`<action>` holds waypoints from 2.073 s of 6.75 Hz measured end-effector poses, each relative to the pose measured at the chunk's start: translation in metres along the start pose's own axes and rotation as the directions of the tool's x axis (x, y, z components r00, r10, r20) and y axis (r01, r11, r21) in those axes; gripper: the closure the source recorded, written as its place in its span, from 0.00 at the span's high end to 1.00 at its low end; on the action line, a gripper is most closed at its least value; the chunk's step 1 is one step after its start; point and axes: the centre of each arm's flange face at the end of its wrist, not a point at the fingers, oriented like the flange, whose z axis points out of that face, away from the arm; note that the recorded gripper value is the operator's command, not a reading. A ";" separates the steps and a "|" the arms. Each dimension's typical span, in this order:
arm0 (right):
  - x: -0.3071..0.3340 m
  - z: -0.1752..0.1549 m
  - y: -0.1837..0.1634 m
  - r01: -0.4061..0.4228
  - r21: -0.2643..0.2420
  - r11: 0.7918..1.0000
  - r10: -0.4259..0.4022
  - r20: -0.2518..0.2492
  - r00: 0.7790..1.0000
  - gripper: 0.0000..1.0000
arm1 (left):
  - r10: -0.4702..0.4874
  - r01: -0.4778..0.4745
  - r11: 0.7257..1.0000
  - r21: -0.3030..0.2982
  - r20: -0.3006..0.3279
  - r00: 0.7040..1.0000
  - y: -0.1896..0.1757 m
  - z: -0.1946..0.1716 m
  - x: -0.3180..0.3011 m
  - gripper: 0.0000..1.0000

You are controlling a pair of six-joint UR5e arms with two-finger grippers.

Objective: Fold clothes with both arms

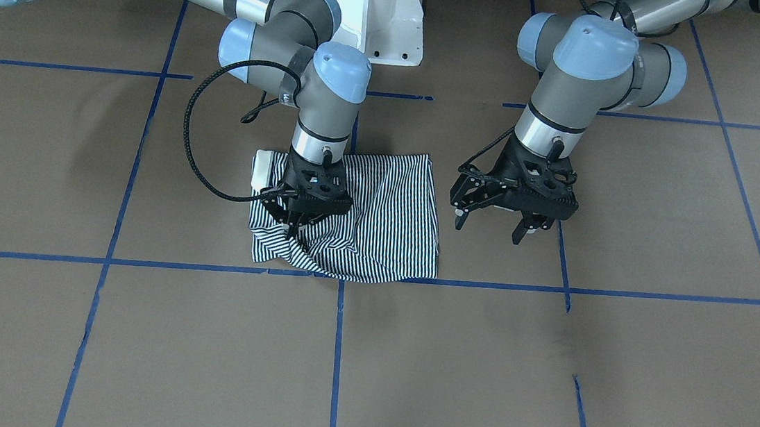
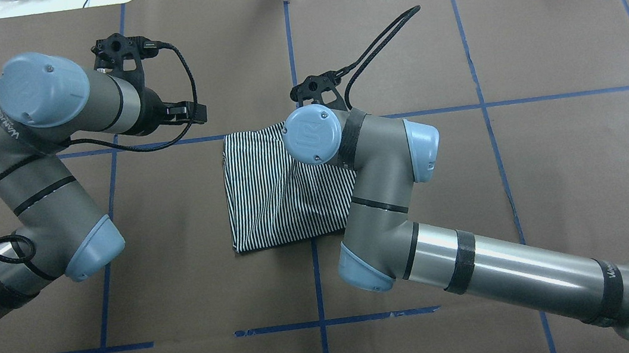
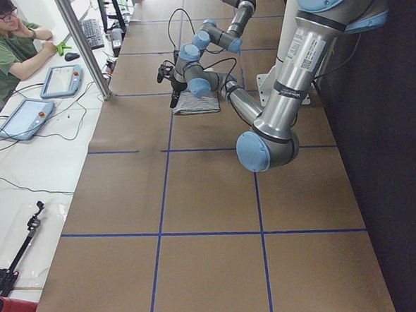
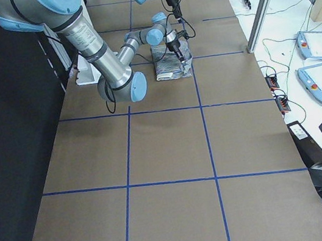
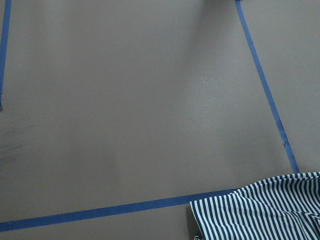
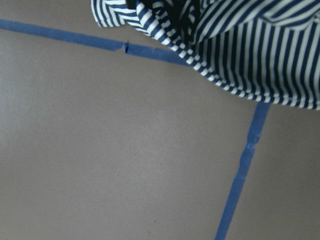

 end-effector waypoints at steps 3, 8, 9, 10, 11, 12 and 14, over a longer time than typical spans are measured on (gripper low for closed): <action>0.019 0.024 -0.022 0.022 0.034 0.999 -0.021 -0.017 1.000 1.00 | 0.000 0.000 1.000 -0.002 0.000 1.000 0.001 0.001 0.000 1.00; 0.010 -0.003 -0.045 -0.020 0.021 1.000 0.017 0.144 0.989 1.00 | -0.010 0.010 1.000 -0.004 -0.001 1.000 0.003 0.001 0.002 1.00; 0.009 -0.010 -0.040 -0.019 0.012 1.000 0.017 0.166 0.986 1.00 | -0.011 0.011 1.000 -0.005 -0.001 1.000 0.003 0.002 0.002 1.00; 0.003 -0.012 -0.028 -0.015 0.001 1.000 0.014 0.180 0.984 0.99 | -0.014 0.014 1.000 -0.006 -0.002 1.000 0.003 0.002 0.002 1.00; -0.006 -0.013 -0.015 -0.033 -0.013 0.999 0.035 0.194 0.980 0.65 | -0.019 0.019 1.000 -0.006 -0.002 1.000 0.004 0.002 0.002 1.00; -0.015 -0.015 -0.007 -0.067 -0.027 0.997 0.071 0.205 0.976 0.48 | -0.024 0.024 1.000 -0.006 -0.003 1.000 0.004 0.002 0.003 1.00; -0.018 -0.014 -0.003 -0.092 -0.035 0.995 0.097 0.206 0.974 0.48 | -0.035 0.035 0.999 -0.005 -0.007 0.999 0.004 0.000 0.004 1.00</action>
